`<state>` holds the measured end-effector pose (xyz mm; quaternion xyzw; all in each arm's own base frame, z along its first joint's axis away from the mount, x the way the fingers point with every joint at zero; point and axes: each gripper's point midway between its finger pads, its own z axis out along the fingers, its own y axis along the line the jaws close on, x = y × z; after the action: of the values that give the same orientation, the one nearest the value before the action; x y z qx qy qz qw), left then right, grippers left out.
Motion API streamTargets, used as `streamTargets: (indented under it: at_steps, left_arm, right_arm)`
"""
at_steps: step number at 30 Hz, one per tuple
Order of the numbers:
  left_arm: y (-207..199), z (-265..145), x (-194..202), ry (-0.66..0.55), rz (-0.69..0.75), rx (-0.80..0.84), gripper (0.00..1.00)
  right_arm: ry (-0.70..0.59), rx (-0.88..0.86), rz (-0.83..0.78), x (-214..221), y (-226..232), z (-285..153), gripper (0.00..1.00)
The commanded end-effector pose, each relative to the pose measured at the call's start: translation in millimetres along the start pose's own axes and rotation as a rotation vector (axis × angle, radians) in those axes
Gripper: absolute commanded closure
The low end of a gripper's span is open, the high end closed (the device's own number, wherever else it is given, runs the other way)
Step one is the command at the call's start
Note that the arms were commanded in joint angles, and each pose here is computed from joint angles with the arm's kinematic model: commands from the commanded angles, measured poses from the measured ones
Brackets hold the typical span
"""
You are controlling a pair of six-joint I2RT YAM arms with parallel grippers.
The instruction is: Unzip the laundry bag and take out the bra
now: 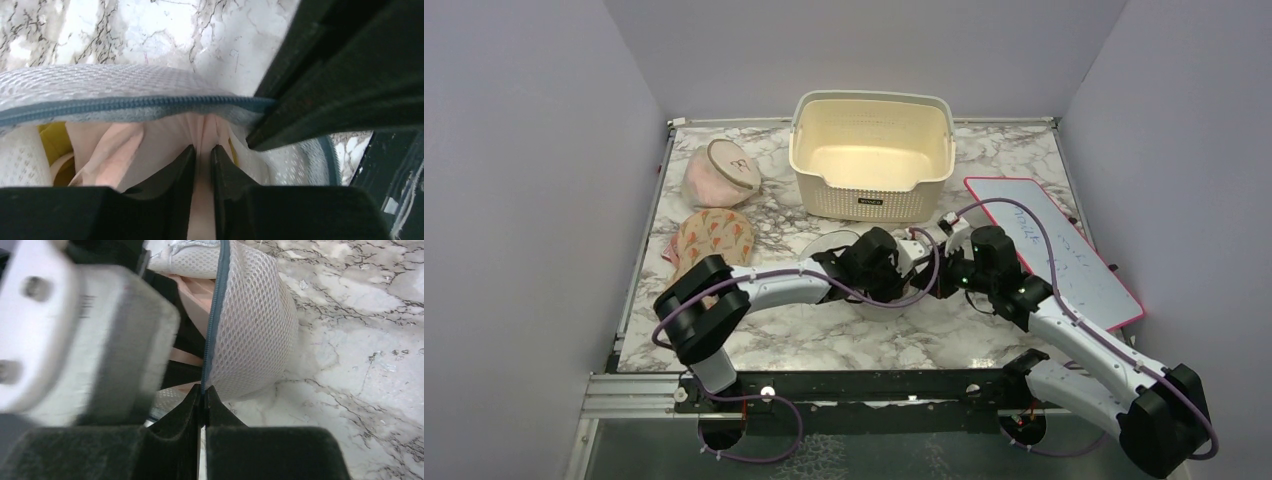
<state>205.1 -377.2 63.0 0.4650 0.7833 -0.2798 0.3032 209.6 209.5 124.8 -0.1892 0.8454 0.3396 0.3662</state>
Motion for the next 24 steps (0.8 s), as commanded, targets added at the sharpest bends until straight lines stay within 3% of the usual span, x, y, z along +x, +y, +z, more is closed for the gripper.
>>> streamTargets:
  at_steps: [1,3,12,24]
  left_arm:
    - [-15,-28,-26,-0.105,0.042,-0.003,0.94]
    - [-13,-38,-34,-0.134,0.046,-0.024,1.00]
    - [-13,-76,-66,-0.252,0.038,-0.075,1.00]
    - [7,-120,-79,-0.336,0.062,-0.233,1.00]
  right_arm:
    - [-0.029,-0.033,-0.034,-7,6,2,0.99]
    - [-0.029,-0.035,-0.034,-7,6,2,0.99]
    - [-0.029,-0.035,-0.034,-7,6,2,0.99]
    - [-0.006,0.036,-0.010,-5,-7,6,0.99]
